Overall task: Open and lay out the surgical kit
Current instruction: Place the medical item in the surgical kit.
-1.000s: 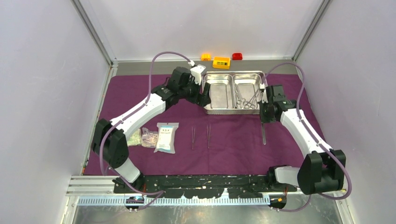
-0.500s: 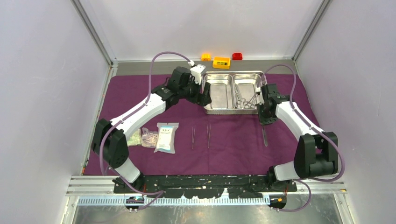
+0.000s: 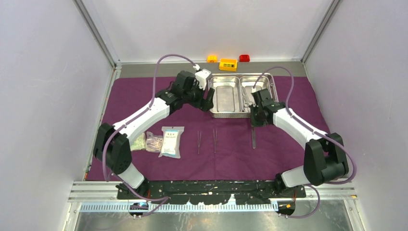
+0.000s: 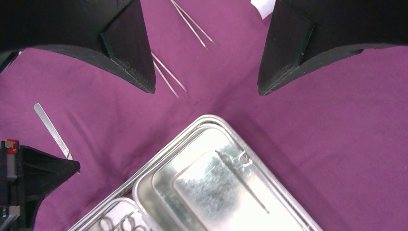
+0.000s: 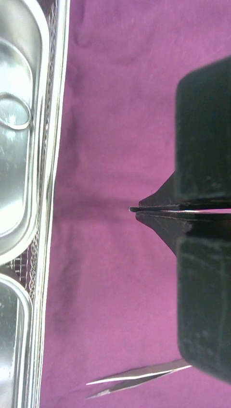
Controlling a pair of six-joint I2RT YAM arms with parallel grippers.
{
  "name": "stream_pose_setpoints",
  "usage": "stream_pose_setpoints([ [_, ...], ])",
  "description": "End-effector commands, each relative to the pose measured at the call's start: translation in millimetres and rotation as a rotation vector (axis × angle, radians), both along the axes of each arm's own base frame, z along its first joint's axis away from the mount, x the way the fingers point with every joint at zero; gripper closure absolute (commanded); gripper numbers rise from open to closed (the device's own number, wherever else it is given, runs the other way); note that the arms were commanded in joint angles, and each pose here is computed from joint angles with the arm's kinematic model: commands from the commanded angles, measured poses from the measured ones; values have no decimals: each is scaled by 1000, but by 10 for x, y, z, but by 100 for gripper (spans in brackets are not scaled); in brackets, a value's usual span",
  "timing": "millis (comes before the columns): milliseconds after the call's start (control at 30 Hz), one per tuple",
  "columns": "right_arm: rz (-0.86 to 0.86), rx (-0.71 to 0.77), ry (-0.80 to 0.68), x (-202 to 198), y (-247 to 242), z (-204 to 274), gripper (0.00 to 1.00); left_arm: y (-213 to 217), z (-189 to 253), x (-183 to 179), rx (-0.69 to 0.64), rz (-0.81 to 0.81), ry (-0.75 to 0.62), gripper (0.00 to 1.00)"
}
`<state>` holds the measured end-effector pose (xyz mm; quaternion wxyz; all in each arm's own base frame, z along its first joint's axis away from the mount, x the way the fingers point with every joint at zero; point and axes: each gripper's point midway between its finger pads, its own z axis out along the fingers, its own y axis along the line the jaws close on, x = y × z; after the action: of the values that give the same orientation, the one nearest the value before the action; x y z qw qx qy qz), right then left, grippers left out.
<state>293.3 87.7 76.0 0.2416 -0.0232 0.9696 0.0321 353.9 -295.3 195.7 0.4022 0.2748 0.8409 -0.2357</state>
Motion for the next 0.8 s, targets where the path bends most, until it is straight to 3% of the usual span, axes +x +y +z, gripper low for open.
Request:
stream_pose_setpoints([
  [0, -66, 106, -81, 121, 319, 25, 100, 246, 56, 7, -10, 29, -34, 21],
  [300, -53, 107, -94, 240, 697, -211, 100, 432, 28, 33, -35, 63, -18, 21],
  [767, -40, 91, -48, 194, 798, -365, 100, 383, 8, 61, -54, 67, 0, 21],
])
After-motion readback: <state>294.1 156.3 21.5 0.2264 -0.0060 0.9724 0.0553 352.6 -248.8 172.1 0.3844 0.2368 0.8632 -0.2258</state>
